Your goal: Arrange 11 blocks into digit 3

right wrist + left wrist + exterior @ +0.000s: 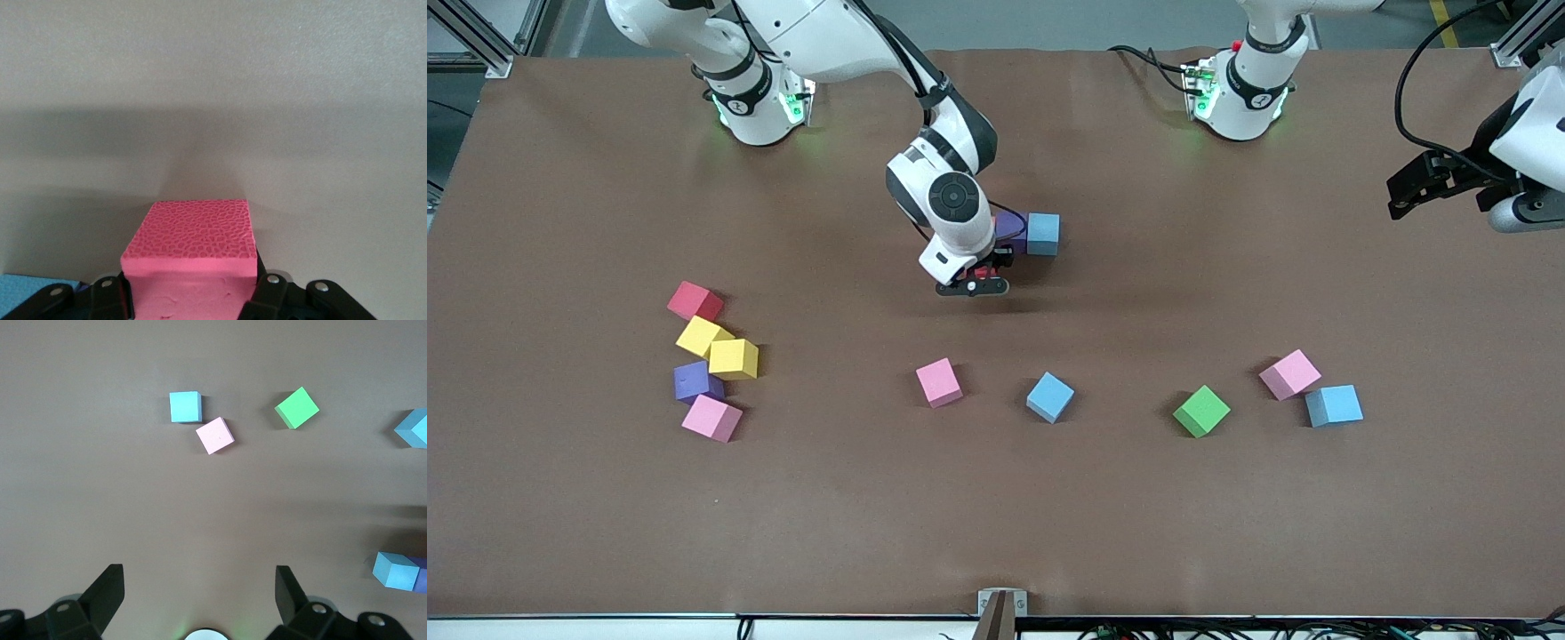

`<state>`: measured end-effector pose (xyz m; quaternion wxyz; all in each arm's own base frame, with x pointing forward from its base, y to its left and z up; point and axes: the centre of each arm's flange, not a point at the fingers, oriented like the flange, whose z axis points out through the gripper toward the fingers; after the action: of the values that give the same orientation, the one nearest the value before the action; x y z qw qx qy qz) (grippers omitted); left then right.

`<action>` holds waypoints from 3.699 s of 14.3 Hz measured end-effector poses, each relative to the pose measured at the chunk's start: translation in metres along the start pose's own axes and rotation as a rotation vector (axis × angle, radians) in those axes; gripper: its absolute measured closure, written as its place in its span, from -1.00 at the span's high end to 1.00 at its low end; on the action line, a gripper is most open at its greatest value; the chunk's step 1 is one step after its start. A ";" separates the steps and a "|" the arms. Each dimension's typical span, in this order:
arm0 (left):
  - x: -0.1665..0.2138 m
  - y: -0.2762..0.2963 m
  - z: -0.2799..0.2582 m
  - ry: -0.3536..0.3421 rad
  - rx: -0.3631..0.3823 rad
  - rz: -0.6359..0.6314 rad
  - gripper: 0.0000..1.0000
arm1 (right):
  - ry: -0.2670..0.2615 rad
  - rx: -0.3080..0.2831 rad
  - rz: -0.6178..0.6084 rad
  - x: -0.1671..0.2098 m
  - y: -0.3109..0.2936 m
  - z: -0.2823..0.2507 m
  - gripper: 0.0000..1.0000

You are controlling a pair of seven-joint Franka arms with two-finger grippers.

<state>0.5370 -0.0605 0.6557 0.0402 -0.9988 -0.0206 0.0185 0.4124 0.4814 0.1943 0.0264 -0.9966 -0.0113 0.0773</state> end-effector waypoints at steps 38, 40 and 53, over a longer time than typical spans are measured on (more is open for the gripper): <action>0.136 0.092 0.271 -0.072 -0.028 -0.282 1.00 | 0.097 -0.074 0.324 0.236 0.430 -0.211 1.00; 0.139 0.097 0.284 -0.077 -0.039 -0.317 1.00 | 0.119 -0.079 0.324 0.247 0.440 -0.186 1.00; 0.111 0.278 0.332 -0.035 -0.153 -0.647 1.00 | 0.107 -0.098 0.328 0.260 0.467 -0.086 1.00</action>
<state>0.6461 -0.3059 0.2988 -0.0315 -0.9401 -0.3387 0.0205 0.6907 0.0180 0.2141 -0.0344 -0.9879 0.1491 0.0268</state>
